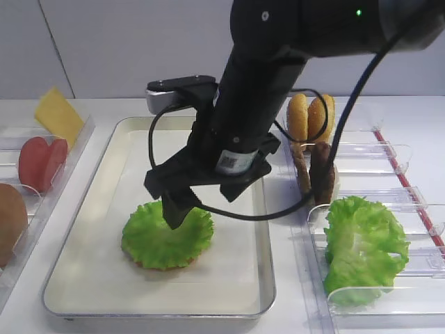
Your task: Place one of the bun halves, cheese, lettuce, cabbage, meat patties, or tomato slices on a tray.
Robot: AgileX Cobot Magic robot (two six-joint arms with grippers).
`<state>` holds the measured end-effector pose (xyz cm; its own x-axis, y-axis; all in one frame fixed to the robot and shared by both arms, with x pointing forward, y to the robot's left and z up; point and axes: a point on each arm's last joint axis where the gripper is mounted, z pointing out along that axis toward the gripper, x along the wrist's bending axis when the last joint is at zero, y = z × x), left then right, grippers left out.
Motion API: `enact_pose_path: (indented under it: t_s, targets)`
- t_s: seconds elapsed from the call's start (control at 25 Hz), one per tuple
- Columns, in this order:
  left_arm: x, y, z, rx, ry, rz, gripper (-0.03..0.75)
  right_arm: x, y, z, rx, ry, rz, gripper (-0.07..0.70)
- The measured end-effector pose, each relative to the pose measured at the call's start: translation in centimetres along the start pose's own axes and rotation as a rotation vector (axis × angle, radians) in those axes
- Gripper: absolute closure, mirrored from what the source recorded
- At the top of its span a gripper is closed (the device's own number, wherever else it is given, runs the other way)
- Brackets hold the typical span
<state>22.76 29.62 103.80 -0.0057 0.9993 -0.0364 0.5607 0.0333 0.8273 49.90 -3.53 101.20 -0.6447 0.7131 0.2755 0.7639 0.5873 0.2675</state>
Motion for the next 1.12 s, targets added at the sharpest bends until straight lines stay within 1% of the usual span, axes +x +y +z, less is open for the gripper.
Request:
enact_pose_path:
  t_s: [0.16,0.28,0.36,0.56,0.76,0.88,0.96,1.12]
  targets:
    - [0.0,0.0,0.0,0.000,0.000,0.000,0.234,-0.2,0.4,-2.6,0.022,-0.104,-0.042,0.008]
    - [0.0,0.0,0.0,0.000,0.000,-0.002,0.234,-0.3,0.1,-4.7,-0.004,-0.172,-0.059,0.007]
    - [0.0,0.0,0.0,0.000,0.000,-0.002,0.234,-0.2,-0.2,-6.1,-0.028,-0.200,-0.063,0.006]
    - [0.0,0.0,0.0,0.000,0.000,-0.002,0.234,0.5,-0.7,-9.3,-0.135,-0.208,-0.071,0.006]
    - [0.0,0.0,0.0,0.000,0.000,-0.002,0.234,0.9,-1.0,-10.6,-0.180,-0.207,-0.049,0.006]
    - [0.0,0.0,0.0,0.000,0.000,-0.002,0.234,0.9,-1.1,-11.0,-0.195,-0.217,-0.048,0.006]
    - [0.0,0.0,0.0,0.000,0.000,-0.002,0.234,0.8,-1.2,-11.4,-0.210,-0.237,-0.053,0.006]
    - [0.0,0.0,0.0,0.000,0.000,-0.002,0.234,0.3,-1.9,-12.4,-0.222,-0.318,-0.081,0.006]
